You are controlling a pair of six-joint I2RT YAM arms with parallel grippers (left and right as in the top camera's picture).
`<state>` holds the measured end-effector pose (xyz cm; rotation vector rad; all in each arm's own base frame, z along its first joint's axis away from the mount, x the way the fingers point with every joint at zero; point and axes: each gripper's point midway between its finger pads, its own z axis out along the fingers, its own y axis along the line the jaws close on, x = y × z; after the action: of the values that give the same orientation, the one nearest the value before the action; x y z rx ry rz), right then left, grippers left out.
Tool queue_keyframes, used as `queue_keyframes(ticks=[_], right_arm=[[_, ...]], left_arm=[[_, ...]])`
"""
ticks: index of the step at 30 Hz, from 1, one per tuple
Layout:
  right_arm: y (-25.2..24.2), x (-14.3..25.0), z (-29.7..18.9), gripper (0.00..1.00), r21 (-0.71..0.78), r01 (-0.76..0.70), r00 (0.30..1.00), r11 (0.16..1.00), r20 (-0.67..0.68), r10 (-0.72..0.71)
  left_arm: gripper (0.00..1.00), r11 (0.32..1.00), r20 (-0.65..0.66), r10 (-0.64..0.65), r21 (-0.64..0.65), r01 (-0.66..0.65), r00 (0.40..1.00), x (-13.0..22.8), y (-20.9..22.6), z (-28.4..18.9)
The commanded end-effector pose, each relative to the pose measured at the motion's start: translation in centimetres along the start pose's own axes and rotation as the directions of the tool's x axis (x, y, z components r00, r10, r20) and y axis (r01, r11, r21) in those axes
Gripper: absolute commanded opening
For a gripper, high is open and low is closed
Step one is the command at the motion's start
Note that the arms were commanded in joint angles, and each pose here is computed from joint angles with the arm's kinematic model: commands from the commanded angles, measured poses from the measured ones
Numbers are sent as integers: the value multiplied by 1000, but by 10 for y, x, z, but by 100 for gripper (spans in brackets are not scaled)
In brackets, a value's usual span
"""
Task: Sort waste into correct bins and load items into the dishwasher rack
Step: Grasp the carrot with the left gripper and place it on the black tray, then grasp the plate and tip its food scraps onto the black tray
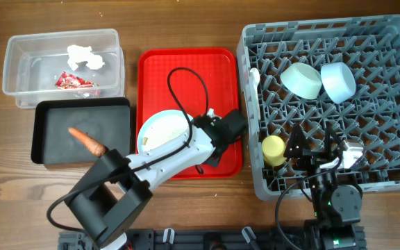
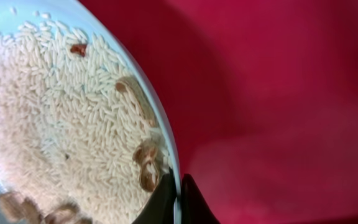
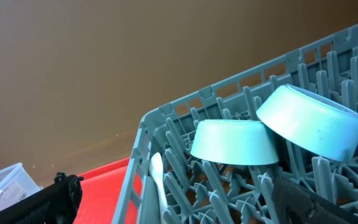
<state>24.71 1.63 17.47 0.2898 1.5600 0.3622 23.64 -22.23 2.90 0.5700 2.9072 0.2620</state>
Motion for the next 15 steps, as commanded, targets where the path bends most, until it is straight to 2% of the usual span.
queue_keyframes(ticks=[1,8,15], right_arm=[[1,0,0,100,-11,-7,1000,1000,0,7],[1,0,0,100,-11,-7,1000,1000,0,7],[1,0,0,100,-11,-7,1000,1000,0,7]], left_arm=[[4,999,90,27,29,-30,996,-26,3,-46],[4,1000,126,27,-2,-27,992,-34,24,-88],[4,998,112,-57,-21,60,992,-29,82,-104]])
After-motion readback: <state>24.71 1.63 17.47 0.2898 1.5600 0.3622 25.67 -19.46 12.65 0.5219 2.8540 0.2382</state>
